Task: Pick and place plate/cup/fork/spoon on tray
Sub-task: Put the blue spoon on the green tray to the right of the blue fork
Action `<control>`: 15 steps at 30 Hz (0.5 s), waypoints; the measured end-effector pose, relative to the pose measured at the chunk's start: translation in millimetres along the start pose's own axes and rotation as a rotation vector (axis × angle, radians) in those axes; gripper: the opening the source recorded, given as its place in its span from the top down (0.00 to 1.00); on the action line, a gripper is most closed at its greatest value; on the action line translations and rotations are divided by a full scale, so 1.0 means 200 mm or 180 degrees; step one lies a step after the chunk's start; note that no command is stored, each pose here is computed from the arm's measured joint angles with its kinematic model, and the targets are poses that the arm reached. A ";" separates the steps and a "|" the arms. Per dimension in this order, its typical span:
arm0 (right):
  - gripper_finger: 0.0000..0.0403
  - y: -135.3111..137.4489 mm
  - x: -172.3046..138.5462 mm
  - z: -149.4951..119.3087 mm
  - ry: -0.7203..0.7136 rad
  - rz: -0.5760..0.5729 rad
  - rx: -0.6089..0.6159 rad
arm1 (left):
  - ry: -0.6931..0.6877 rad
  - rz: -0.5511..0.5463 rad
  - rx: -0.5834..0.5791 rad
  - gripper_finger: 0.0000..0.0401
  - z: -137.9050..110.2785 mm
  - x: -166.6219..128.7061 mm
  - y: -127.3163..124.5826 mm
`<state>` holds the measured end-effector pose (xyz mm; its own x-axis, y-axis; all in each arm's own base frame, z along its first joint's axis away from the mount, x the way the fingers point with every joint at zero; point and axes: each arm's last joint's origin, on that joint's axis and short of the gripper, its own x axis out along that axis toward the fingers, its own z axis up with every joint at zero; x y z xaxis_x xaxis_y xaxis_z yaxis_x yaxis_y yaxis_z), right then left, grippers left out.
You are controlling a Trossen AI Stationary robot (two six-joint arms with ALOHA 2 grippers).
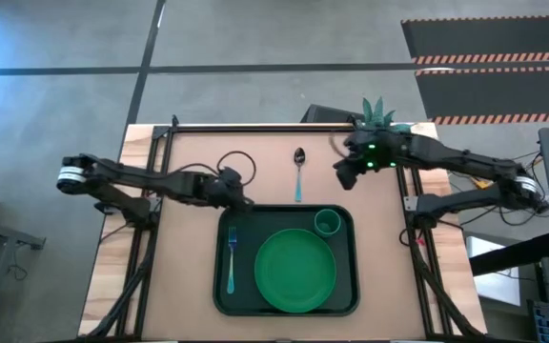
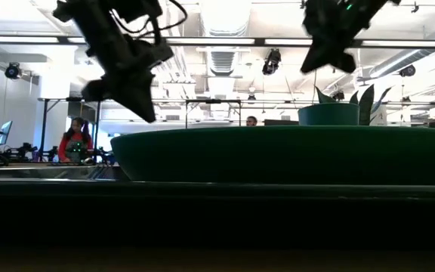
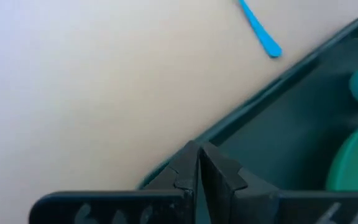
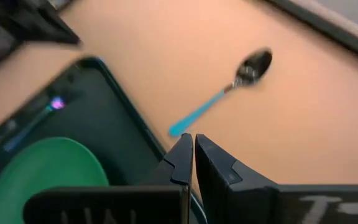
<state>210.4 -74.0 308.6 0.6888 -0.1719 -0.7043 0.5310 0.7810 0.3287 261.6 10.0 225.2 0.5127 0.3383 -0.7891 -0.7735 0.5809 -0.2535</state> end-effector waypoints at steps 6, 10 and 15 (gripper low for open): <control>0.98 -0.04 0.28 0.00 0.0549 -0.0068 0.0055 | -0.0009 0.0151 0.0045 1.00 0.00 -0.07 0.05; 0.98 -0.06 0.45 -0.02 0.0790 -0.0155 0.0083 | 0.0020 0.0189 0.0070 1.00 -0.01 -0.09 0.08; 0.98 -0.08 0.64 -0.04 0.0896 -0.0150 0.0124 | 0.0040 0.0212 0.0154 1.00 -0.02 -0.11 0.09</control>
<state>287.0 -103.6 209.1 0.5016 -0.0298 -0.8646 0.5815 0.7515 0.3115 235.1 10.9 235.4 0.4558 0.3681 -0.8104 -0.7867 0.5925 -0.1733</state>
